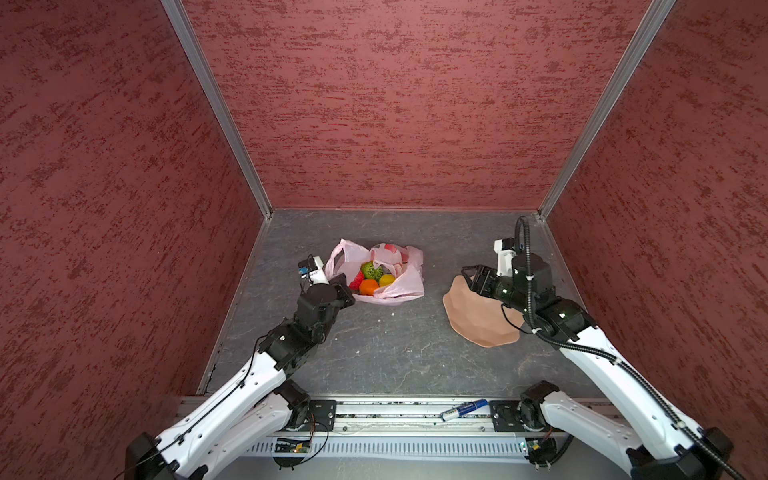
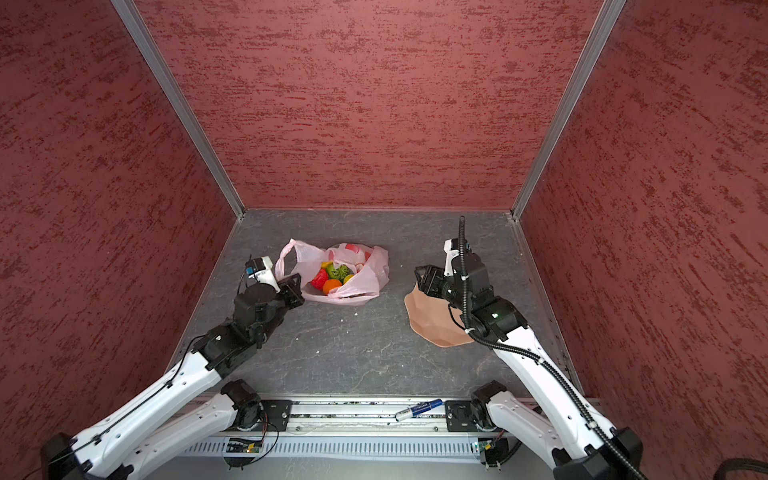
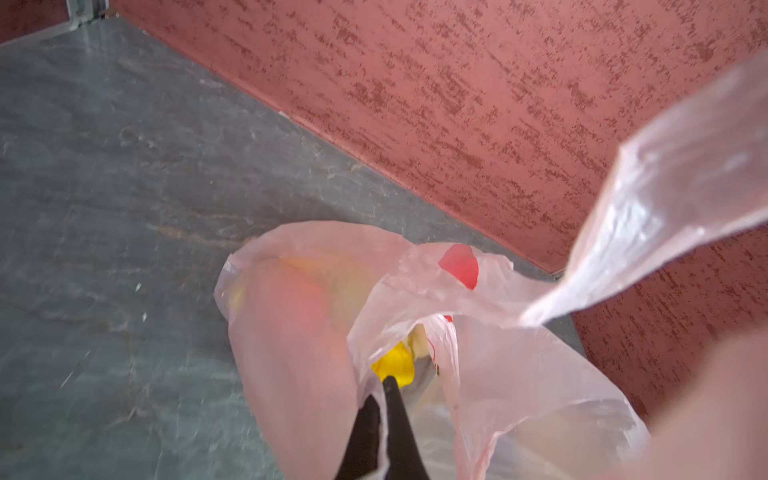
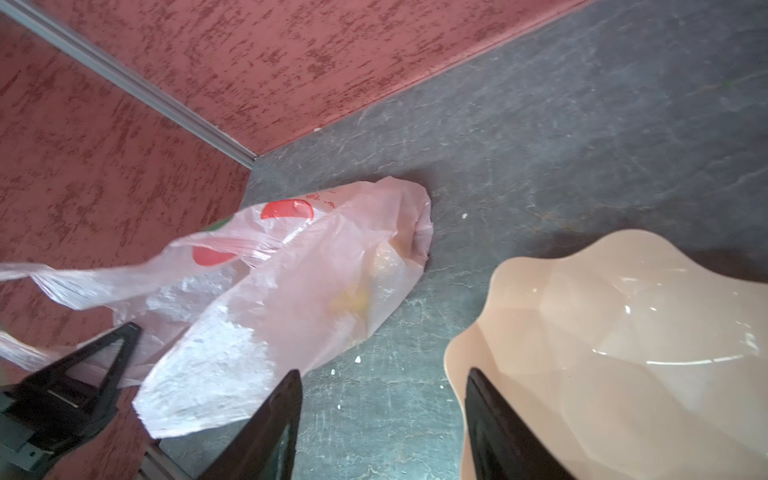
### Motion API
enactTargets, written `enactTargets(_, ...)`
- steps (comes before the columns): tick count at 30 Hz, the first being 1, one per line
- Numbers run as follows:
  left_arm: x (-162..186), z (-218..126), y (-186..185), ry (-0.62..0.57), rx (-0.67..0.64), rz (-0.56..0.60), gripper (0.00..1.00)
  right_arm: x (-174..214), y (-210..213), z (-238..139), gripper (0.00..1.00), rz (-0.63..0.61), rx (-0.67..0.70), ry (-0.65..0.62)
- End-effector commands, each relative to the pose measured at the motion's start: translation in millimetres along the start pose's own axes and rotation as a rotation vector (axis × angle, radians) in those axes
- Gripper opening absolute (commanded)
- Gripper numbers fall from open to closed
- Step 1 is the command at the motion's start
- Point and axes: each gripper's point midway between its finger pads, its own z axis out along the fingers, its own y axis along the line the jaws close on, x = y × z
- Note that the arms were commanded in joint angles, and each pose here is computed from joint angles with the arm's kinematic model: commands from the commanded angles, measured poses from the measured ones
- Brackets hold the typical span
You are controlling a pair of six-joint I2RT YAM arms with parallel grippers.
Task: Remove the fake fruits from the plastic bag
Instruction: 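Grasp the pink bag edge with the left gripper and pull it nearer the robot, then release the bowl and grasp the bag's far edge with the right gripper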
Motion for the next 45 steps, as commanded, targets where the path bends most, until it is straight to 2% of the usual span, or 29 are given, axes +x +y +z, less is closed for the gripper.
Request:
enactTargets(1,22.5,-19.2,40.5,0.043,-0.136,-0.02,0.0,-9.9,25.8,0.0,0.63,-0.04,-0.019,-0.045)
enactTargets(12,40.3,-51.8,67.0,0.068,-0.193,-0.008,0.0,18.0,99.0,25.9,0.66,-0.331,-0.017,0.079)
enactTargets(27,31.5,-53.9,58.1,0.057,-0.185,0.043,0.03,54.0,153.8,30.5,0.71,-0.719,0.003,0.178)
enactTargets(37,31.7,-55.5,59.0,0.057,-0.174,0.039,0.03,81.0,157.2,45.9,0.73,-0.836,0.043,0.278)
enactTargets(45,37.0,-55.2,60.2,0.071,-0.162,0.031,0.03,80.9,155.7,54.9,0.75,-0.868,0.081,0.28)
